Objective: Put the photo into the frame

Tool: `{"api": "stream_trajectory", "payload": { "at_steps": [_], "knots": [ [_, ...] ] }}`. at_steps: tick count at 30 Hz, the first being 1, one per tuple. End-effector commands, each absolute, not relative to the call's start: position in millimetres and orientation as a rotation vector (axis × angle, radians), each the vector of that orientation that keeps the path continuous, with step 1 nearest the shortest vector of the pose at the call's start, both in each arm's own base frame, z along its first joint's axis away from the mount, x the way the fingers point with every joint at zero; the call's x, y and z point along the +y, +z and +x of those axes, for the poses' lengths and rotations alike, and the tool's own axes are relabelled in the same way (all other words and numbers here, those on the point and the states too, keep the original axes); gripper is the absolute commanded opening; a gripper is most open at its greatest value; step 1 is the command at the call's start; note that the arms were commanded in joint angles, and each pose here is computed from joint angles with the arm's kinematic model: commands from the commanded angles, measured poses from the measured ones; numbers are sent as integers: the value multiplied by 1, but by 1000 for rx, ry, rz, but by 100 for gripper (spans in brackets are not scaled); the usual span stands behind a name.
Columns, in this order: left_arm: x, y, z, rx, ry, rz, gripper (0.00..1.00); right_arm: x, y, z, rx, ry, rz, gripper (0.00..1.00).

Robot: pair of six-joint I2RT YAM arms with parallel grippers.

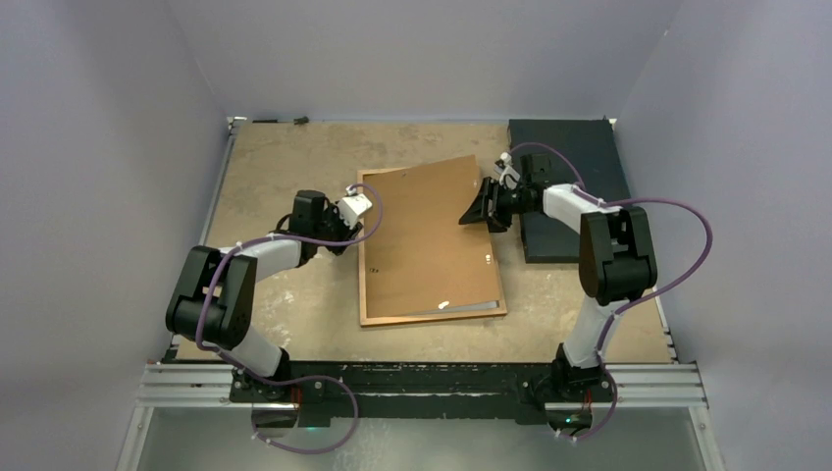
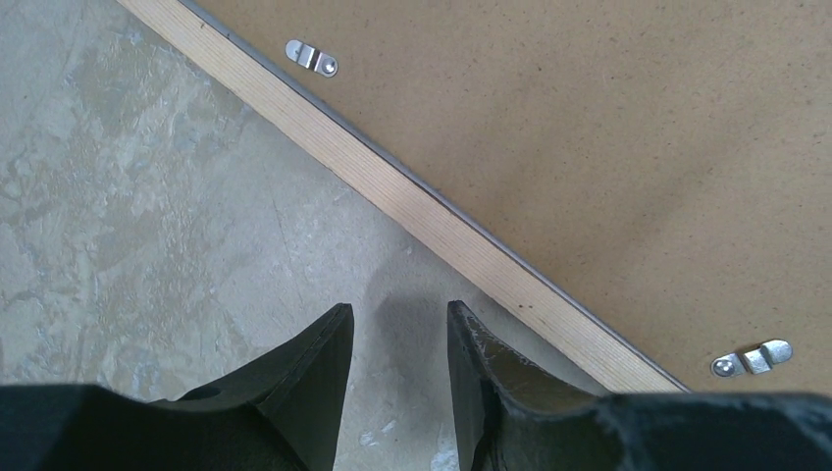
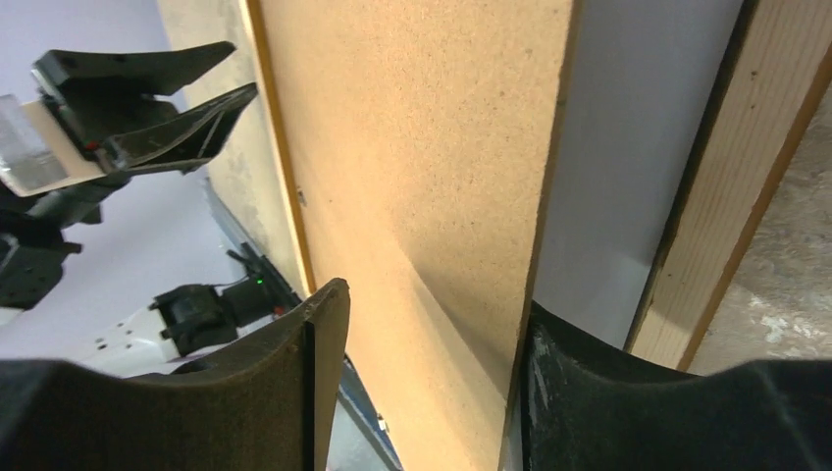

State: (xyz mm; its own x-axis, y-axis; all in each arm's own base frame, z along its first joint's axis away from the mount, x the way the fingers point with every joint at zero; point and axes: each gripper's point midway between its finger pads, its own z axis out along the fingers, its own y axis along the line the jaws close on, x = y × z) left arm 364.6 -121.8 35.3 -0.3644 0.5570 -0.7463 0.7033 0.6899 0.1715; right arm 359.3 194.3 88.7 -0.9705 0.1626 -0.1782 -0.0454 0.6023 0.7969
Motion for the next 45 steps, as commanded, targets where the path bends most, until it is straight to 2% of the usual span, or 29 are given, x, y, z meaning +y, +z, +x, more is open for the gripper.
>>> {"api": "stream_trajectory", "payload": {
  "at_steps": [1,6,8,9,10,19,27,31,36,40,42,45],
  "knots": [
    [-125,53,371,2010,-207,959,38,196,98,371,2587,1156,34,61],
    [-122,55,370,2011,-193,959,38,195,88,375,2645,978,10,74],
    [-122,55,370,2009,-188,961,37,195,89,375,2641,951,8,85],
    [-122,56,371,2008,-186,961,37,193,88,376,2645,930,17,96],
    [-121,56,371,2009,-185,960,37,191,88,376,2645,902,16,98],
    [-121,54,370,2017,-183,964,36,176,84,379,2684,592,9,99],
    [-120,55,371,2023,-179,957,35,177,89,381,2671,520,-14,99],
    [-120,57,370,2042,-190,945,35,174,113,389,2590,469,-13,99],
    [-119,64,369,2075,-228,899,42,185,157,396,2410,455,-41,99],
    [-119,72,366,2111,-278,873,46,199,159,381,2411,501,-63,99],
    [-118,78,365,2105,-283,874,46,203,152,365,2434,545,-56,90],
    [-119,83,364,2092,-282,881,46,201,131,326,2498,593,-20,55]
  ]
}}
